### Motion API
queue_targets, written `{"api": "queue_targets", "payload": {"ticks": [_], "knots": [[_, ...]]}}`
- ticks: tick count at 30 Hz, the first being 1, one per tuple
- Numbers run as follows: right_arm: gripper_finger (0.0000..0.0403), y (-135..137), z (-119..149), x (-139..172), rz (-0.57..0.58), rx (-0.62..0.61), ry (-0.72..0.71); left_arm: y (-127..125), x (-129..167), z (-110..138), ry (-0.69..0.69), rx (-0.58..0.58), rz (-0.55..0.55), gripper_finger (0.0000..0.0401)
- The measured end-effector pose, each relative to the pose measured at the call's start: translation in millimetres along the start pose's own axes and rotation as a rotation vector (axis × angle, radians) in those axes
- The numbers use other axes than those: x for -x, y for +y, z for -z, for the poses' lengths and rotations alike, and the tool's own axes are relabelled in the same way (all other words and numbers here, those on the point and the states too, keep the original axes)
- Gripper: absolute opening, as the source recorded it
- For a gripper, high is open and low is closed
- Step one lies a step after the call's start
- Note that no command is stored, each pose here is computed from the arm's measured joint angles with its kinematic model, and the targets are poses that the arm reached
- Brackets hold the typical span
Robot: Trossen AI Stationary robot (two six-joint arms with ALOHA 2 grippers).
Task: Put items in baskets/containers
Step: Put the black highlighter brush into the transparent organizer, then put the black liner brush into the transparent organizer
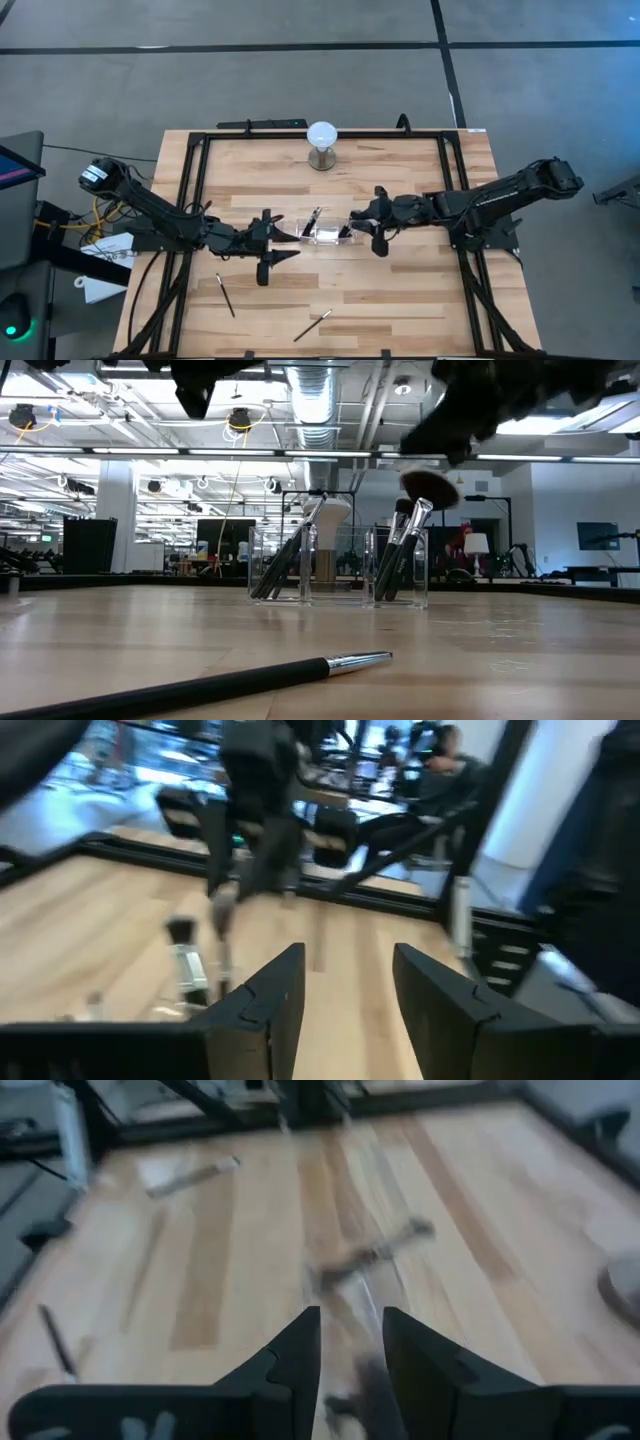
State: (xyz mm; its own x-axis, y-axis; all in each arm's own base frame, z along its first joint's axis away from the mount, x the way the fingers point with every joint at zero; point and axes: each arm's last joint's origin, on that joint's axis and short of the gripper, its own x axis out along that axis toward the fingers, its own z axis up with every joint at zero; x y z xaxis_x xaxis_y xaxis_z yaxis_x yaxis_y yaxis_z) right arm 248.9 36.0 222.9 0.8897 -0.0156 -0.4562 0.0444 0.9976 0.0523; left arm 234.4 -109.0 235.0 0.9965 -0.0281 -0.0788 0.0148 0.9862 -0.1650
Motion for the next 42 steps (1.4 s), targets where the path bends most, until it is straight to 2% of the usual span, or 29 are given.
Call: {"api": "queue_targets", "payload": {"ticks": [3,7,11,14,20,23,26,30,35,38,42], "knots": [[0.0102,12.1,-13.7,9.2,-0.024,0.073,-0.053,-5.4,2.4,0.7,0.016,-0.018,0.070,0.0148],[0.0102,33.8,-18.6,20.5,0.049,0.206,-0.107,-14.4,9.8,0.2,0.028,0.004,0.098,0.0136],[0.0102,53.5,-11.3,27.1,0.123,0.280,-0.103,-26.4,12.4,-3.4,0.143,0.026,0.016,0.0116],[0.0102,64.5,-2.7,30.5,0.117,0.318,-0.064,-34.0,9.7,-8.9,0.265,0.058,-0.052,0.0103],[0.0102,71.6,9.4,35.2,0.103,0.316,0.014,-42.2,2.3,-26.4,0.448,0.122,-0.161,0.0087],[0.0102,71.3,13.8,35.9,0.108,0.324,0.053,-48.7,-7.8,-33.0,0.522,0.171,-0.173,0.0082],[0.0102,69.9,15.4,35.9,0.119,0.337,0.069,-63.0,-25.0,-34.8,0.567,0.195,-0.137,0.0074],[0.0102,67.6,14.5,35.1,0.146,0.366,0.068,-85.4,-55.5,-25.7,0.635,0.196,-0.090,0.0061],[0.0102,63.8,13.7,33.5,0.164,0.409,0.077,-111.3,-93.8,6.9,0.758,0.187,-0.037,0.0050],[0.0102,60.4,13.0,32.1,0.177,0.426,0.084,-124.7,-108.1,26.3,0.813,0.174,-0.004,0.0048],[0.0102,55.3,11.9,30.1,0.196,0.420,0.091,-131.9,-117.6,47.6,0.836,0.121,-0.027,0.0048]]}}
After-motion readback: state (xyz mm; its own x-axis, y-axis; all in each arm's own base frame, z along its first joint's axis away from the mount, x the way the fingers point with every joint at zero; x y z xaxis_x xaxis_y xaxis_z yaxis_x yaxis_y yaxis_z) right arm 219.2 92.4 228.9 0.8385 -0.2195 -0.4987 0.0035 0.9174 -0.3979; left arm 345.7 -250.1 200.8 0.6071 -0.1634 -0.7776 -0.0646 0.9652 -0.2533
